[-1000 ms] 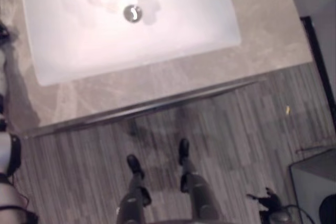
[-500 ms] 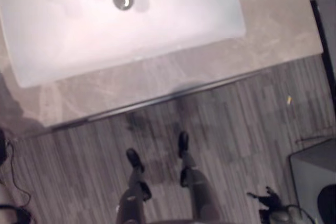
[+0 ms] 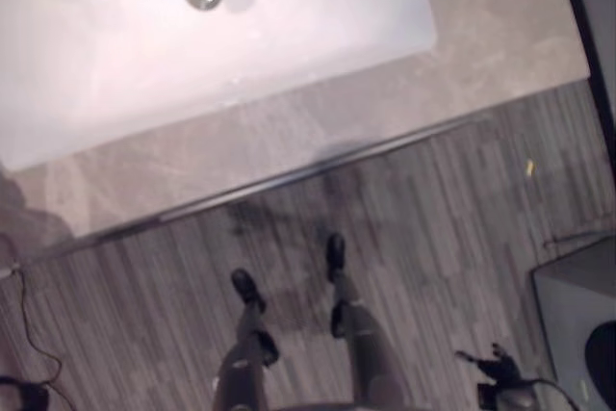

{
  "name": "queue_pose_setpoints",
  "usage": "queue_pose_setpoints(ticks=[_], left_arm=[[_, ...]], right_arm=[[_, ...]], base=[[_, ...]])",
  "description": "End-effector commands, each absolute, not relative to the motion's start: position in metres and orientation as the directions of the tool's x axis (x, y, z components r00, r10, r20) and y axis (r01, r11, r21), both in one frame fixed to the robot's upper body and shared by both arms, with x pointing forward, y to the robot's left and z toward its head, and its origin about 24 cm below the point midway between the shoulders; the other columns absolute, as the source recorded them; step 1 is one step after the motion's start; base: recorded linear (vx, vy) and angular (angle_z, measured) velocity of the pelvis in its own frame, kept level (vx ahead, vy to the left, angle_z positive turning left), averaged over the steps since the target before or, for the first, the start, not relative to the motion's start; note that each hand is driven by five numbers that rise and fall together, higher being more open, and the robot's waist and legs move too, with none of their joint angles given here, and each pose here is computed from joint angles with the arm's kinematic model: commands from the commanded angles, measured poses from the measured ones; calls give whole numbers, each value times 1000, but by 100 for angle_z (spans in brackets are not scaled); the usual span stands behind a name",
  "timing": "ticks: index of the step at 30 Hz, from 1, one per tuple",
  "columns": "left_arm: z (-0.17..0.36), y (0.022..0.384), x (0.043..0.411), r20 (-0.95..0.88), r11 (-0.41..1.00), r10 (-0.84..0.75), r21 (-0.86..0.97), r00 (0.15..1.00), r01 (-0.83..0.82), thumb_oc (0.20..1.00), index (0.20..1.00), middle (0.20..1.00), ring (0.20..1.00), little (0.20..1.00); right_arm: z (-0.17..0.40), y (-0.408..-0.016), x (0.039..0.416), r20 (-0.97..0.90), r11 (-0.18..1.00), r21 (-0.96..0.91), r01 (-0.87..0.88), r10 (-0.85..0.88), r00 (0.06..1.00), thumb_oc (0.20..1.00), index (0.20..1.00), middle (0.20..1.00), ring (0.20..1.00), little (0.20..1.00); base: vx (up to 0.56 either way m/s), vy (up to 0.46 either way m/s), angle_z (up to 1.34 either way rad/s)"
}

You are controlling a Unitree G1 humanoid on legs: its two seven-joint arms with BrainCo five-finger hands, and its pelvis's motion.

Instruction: Put brush and paste in cup on sink, flatten towel.

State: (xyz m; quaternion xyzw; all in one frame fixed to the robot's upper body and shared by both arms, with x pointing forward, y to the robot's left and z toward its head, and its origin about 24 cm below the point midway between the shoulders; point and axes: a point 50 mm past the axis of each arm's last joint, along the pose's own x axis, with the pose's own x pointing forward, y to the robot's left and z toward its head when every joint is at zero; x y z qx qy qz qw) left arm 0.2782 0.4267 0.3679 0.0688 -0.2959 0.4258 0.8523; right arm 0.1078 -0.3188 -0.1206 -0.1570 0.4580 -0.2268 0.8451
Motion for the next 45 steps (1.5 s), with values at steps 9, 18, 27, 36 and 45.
queue_pose_setpoints(ticks=[9,18,27,36,45], left_arm=[[362,428,284,525,612,701,-95,483,-785,200,200,200,200,200],[360,416,296,542,651,658,-62,522,-757,200,200,200,200,200],[360,403,306,561,689,617,-45,553,-723,200,200,200,200,200],[360,401,307,568,701,603,-44,559,-712,200,200,200,200,200],[375,406,296,595,673,620,-68,511,-736,200,200,200,200,200]], right_arm=[[-117,-344,75,-696,788,-527,317,-615,370,1000,1000,1000,1000,1000],[-117,-344,76,-696,790,-525,317,-613,374,1000,1000,1000,1000,1000],[-117,-342,78,-696,795,-521,312,-607,384,1000,1000,1000,1000,1000],[-117,-343,78,-695,792,-518,323,-610,381,1000,1000,1000,1000,1000],[-113,-350,78,-677,772,-525,358,-634,373,1000,1000,1000,1000,1000]], base=[[3,-13,-3],[0,0,0],[0,0,0],[0,0,0],[0,0,0]])
